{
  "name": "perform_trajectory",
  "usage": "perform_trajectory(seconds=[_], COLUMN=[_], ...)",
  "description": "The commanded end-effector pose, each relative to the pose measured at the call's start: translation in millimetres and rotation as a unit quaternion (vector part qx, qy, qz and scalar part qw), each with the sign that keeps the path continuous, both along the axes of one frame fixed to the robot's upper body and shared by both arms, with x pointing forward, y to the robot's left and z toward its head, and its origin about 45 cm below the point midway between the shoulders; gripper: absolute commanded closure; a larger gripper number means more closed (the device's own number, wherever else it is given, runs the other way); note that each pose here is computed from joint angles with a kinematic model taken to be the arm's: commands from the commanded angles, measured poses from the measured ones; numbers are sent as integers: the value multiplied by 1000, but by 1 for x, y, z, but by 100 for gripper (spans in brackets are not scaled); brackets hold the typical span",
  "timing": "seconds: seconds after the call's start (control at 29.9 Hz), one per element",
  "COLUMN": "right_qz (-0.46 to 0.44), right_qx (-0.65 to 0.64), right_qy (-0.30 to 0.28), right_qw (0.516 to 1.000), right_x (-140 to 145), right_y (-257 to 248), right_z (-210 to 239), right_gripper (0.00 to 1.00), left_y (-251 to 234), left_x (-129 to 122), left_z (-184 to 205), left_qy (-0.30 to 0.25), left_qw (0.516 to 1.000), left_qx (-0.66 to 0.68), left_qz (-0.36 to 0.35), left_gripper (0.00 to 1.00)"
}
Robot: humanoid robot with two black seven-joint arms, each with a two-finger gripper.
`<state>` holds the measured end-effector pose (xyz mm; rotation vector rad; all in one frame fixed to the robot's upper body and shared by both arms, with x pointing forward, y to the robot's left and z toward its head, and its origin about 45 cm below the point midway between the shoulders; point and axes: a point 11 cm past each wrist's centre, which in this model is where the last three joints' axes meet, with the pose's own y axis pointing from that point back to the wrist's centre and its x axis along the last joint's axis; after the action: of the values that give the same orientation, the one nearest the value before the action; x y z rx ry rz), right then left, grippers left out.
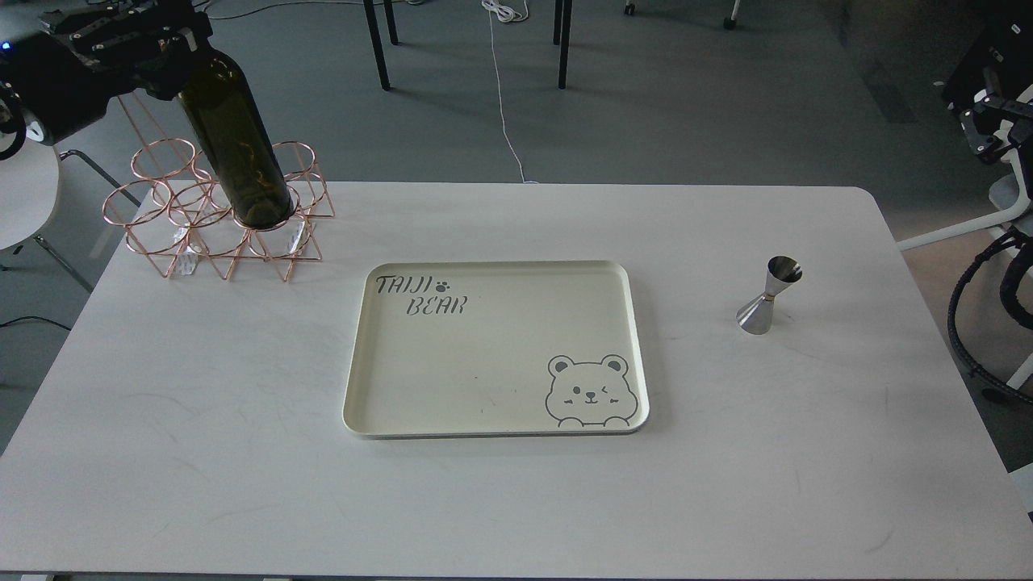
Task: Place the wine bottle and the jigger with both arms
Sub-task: 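Lower the bottle into a slot of the copper wire rack, then release the bottle and withdraw the left gripper upward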
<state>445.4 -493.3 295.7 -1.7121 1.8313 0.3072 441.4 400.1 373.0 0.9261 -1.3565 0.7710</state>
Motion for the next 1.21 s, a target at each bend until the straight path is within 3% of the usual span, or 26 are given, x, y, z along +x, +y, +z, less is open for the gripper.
perform_trajectory(seconds=[0.0,0.67,0.74,1.0,1.07,1.17], right_qz=[-4,-3,-3,-4,-4,-4], right_qx=[-1,-3,-3,-3,-5,-5], right_qy=[2,6,6,7,8,9], right_qw=[1000,1000,1000,1000,1000,1000], right_x=[-1,-3,-3,-3,-3,-3], right_y=[-3,-3,-3,-4,-4,-3], right_z=[-1,-5,-5,-5,-6,-6], right_gripper=[1,1,1,1,1,1], left_y=[0,-3,0,4,3,3], left_x=[0,7,7,9,9,10], left_z=[-1,-31,-36,-45,-45,-41], left_qy=[0,29,35,43,43,37], left_qw=[1000,999,999,999,999,999], left_qx=[1,-8,-6,-5,-7,-18], left_qz=[0,10,14,24,24,25], left_gripper=[90,74,64,46,30,19])
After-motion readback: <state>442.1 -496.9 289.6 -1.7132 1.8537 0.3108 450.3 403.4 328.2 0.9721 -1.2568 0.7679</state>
